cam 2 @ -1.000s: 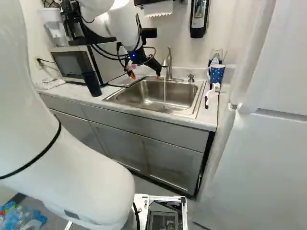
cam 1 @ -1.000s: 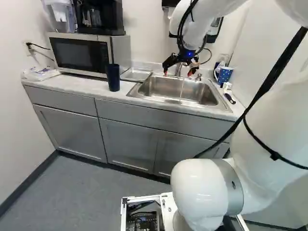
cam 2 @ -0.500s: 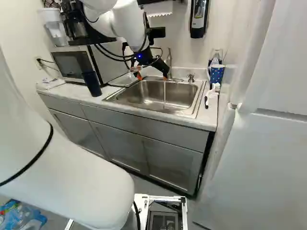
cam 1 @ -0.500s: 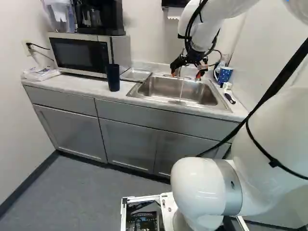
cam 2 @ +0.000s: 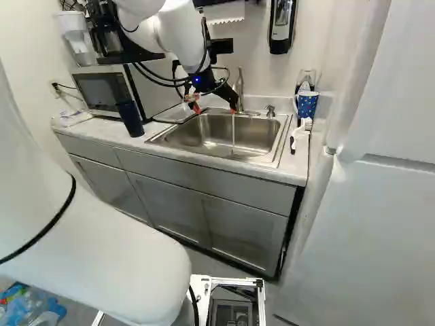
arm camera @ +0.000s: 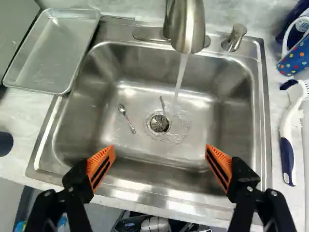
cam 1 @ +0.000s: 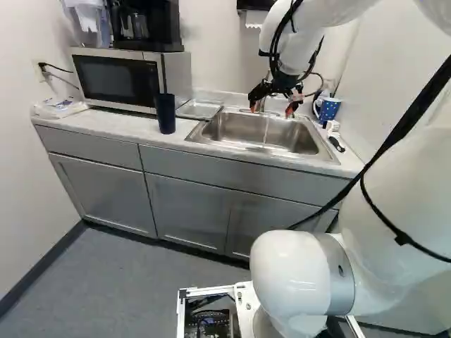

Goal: Rinse the cup and place it in the tray

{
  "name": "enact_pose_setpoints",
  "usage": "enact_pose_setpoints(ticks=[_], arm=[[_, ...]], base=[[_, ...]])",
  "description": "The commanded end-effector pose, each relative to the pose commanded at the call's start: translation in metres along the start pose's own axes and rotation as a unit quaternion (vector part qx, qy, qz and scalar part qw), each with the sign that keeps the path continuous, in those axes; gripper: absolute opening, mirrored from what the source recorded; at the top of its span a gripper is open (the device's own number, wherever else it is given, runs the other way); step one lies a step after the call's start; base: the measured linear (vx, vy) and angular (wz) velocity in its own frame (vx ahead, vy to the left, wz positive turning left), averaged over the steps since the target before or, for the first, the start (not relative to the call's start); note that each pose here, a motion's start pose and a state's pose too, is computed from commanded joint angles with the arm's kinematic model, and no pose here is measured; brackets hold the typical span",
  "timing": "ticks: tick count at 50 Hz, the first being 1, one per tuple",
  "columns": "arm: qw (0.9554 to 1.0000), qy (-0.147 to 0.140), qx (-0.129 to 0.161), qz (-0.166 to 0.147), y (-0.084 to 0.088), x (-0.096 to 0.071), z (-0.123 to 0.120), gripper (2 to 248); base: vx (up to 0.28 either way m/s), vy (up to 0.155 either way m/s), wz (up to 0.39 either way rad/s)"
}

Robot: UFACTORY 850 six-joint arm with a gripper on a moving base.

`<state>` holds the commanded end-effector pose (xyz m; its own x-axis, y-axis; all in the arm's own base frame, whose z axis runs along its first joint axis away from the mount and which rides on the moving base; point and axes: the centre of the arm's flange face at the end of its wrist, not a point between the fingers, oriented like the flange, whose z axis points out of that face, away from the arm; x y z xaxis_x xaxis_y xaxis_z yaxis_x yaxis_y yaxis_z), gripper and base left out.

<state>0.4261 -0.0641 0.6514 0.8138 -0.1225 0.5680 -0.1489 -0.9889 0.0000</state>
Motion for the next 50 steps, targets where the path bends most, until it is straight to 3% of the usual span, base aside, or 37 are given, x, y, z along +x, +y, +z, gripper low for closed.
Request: enact_pose_setpoints(ticks=[50], arm=[[0.9955, -0.002, 0.054, -0.078, -0.084, 0.004, 0.002, 247]], base=[[0.0, 0.0, 0.0]])
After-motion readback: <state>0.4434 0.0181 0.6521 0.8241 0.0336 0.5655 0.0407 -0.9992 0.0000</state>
